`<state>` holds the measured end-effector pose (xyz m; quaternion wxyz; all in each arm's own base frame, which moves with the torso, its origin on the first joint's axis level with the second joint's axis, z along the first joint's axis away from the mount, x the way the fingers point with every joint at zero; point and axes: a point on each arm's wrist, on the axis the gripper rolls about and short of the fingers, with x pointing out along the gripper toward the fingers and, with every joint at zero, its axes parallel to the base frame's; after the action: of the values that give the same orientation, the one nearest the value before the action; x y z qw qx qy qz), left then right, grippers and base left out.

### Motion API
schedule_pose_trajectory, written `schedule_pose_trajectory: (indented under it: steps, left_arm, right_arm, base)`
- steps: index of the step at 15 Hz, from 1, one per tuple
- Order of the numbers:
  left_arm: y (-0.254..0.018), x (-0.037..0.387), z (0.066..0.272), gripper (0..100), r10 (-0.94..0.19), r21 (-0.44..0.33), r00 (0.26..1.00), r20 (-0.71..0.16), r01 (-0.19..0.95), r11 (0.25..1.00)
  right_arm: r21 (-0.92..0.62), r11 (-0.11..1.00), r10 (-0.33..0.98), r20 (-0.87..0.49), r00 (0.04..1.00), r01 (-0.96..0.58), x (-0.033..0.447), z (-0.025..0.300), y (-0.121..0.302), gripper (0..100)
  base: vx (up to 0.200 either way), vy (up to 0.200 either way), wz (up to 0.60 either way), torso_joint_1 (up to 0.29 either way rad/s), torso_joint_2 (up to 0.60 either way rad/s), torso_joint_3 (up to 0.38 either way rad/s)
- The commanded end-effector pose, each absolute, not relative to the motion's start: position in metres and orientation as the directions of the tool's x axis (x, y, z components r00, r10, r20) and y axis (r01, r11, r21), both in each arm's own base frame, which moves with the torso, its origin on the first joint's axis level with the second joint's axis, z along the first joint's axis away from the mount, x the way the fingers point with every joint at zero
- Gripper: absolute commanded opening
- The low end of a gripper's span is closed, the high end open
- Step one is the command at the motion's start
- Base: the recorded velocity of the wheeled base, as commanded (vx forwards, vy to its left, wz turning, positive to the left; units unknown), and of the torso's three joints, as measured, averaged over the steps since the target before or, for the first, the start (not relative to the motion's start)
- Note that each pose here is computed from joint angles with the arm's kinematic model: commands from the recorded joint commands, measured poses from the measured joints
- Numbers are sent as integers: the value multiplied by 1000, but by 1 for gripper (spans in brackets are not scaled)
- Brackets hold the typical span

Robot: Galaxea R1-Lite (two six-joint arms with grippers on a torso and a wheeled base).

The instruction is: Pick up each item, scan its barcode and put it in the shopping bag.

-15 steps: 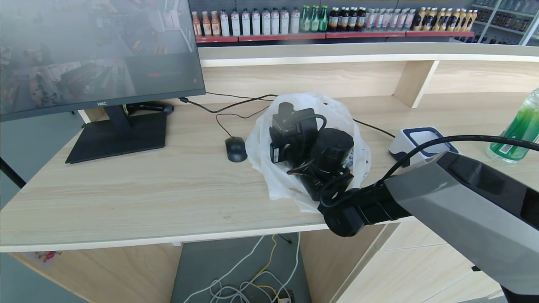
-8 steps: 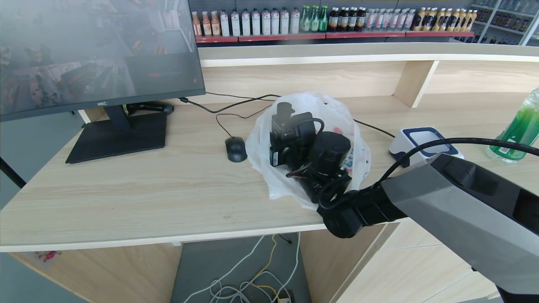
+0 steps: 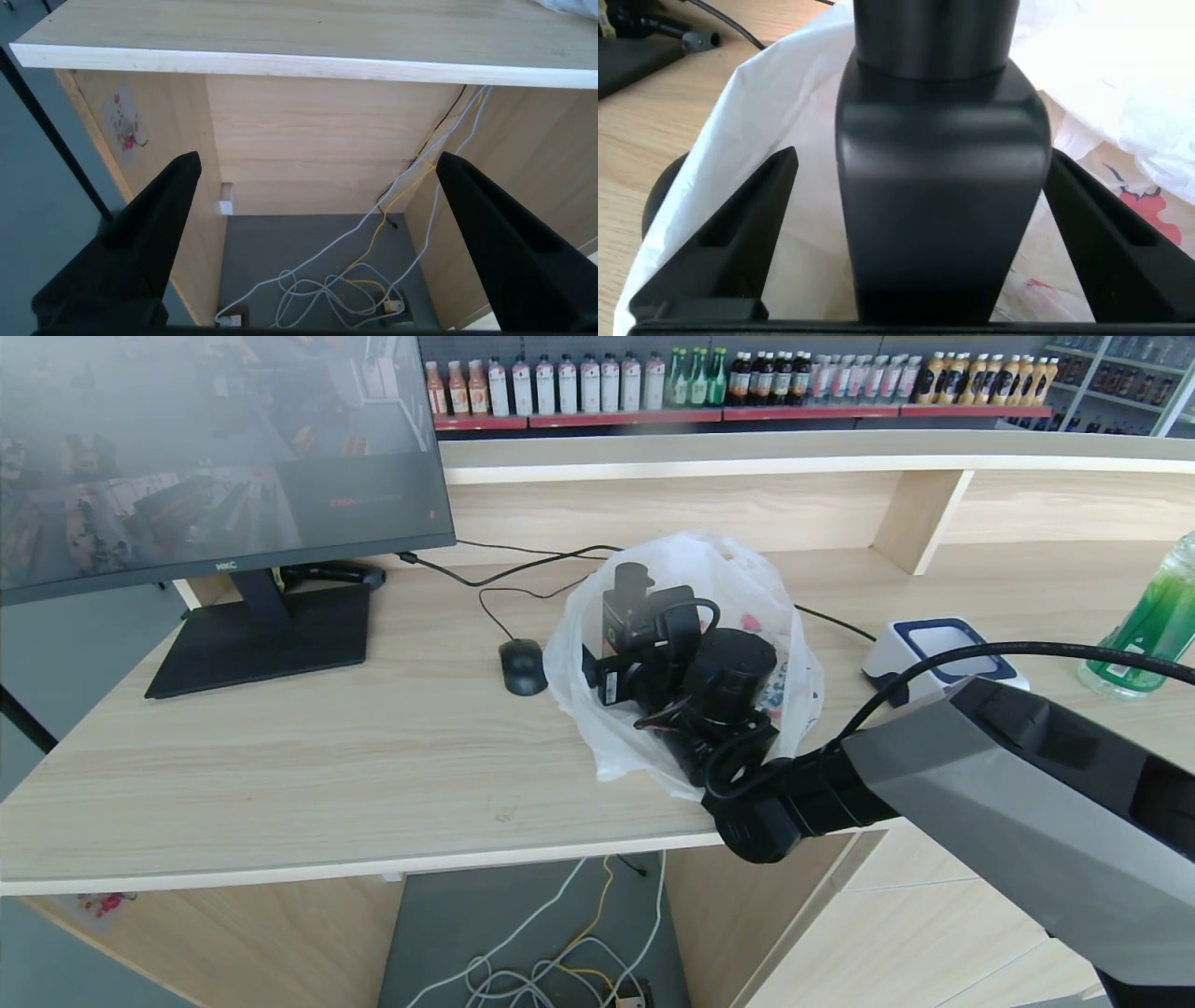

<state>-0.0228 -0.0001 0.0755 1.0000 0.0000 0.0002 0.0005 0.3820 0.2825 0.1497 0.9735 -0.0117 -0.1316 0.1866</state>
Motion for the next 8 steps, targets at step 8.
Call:
schedule_pose_trajectory:
  steps: [8]
  left_arm:
    - [0, -23, 76, 100, 2, 0, 1000, 2, -2, 1000]
  right_arm:
    - [-102, 934, 358, 314, 879, -344, 371, 182, 277, 100]
  base:
    - [0, 0, 0, 0, 0, 0]
